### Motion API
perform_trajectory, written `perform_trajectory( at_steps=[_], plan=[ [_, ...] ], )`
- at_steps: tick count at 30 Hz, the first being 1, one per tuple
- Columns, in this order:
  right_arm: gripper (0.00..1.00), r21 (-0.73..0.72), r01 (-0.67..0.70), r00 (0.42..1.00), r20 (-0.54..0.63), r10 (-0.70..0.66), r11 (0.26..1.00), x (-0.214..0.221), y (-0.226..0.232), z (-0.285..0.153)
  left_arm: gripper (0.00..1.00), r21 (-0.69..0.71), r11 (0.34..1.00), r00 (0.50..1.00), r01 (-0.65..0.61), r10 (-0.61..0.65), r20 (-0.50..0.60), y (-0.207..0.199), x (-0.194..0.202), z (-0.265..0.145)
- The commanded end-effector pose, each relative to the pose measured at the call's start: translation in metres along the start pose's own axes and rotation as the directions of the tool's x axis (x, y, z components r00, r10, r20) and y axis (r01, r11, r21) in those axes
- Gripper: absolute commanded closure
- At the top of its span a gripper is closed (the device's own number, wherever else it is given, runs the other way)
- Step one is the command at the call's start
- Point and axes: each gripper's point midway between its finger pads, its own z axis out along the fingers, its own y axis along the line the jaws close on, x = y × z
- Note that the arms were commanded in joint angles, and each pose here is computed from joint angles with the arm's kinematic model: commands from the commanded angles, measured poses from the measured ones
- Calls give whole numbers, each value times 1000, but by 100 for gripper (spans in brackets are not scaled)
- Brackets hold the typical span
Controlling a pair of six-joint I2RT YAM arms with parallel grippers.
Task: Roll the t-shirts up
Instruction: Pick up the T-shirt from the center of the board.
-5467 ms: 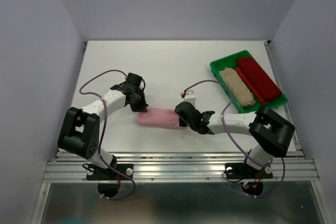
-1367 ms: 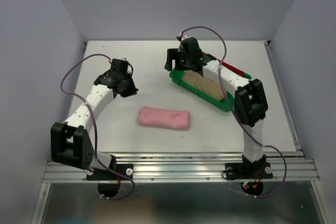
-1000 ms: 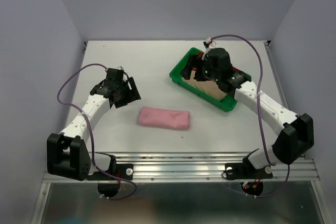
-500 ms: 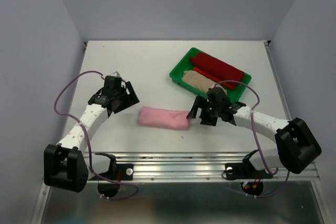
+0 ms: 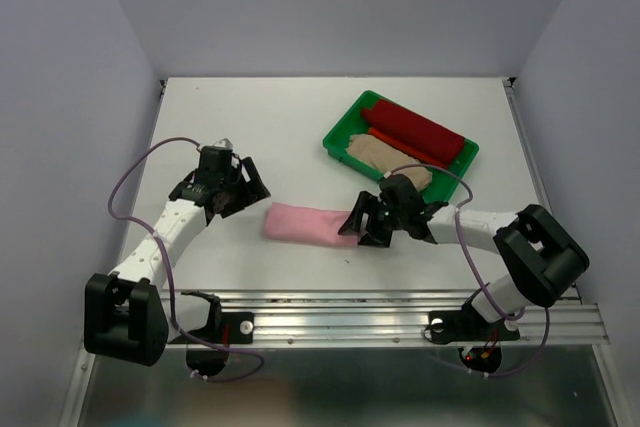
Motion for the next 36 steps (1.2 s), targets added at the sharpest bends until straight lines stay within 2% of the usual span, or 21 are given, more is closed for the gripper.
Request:
perform_trajectory(
  at_steps=[1,7,14,16,22,25,28,31,32,33,34,36],
  plan=[
    [22,-26,-33,999,-2,33,999,4,-1,10,15,28,1000,1000,6,-6,27,-6,-9,-1],
    [25,28,-44,997,59,42,999,-6,-12,13,15,31,1000,1000,5,-5,15,-5,-6,1],
    [12,150,2,991,134,-22,989,-17,-24,1,15,26,1000,1000,9,-10,17,-4,-5,2],
    [11,159,6,989,144,-30,987,-18,-26,0,15,28,1000,1000,11,-11,15,-4,-5,3],
    [10,194,39,990,125,-65,980,-21,-33,13,15,35,999,1000,10,-11,12,-6,-6,4],
    [13,185,56,995,73,-70,981,-12,-32,23,15,35,999,1000,9,-9,12,-6,-6,3],
    [19,167,56,997,41,-64,984,-7,-32,30,16,3,1000,1000,29,-29,5,1,-4,7],
    [32,171,53,998,30,-59,984,-5,-34,32,16,-4,999,999,43,-43,-1,4,0,9],
    [40,168,52,998,30,-58,985,-4,-35,32,16,-4,999,999,46,-46,0,5,0,10],
    [43,148,57,997,44,-64,987,-8,-30,33,16,-5,999,999,47,-47,1,5,0,10],
    [53,152,50,997,45,-57,987,-7,-31,34,16,-8,999,999,48,-48,-1,6,0,10],
    [61,150,45,998,44,-52,988,-7,-31,34,16,-13,999,999,47,-47,-4,8,1,11]
  ],
)
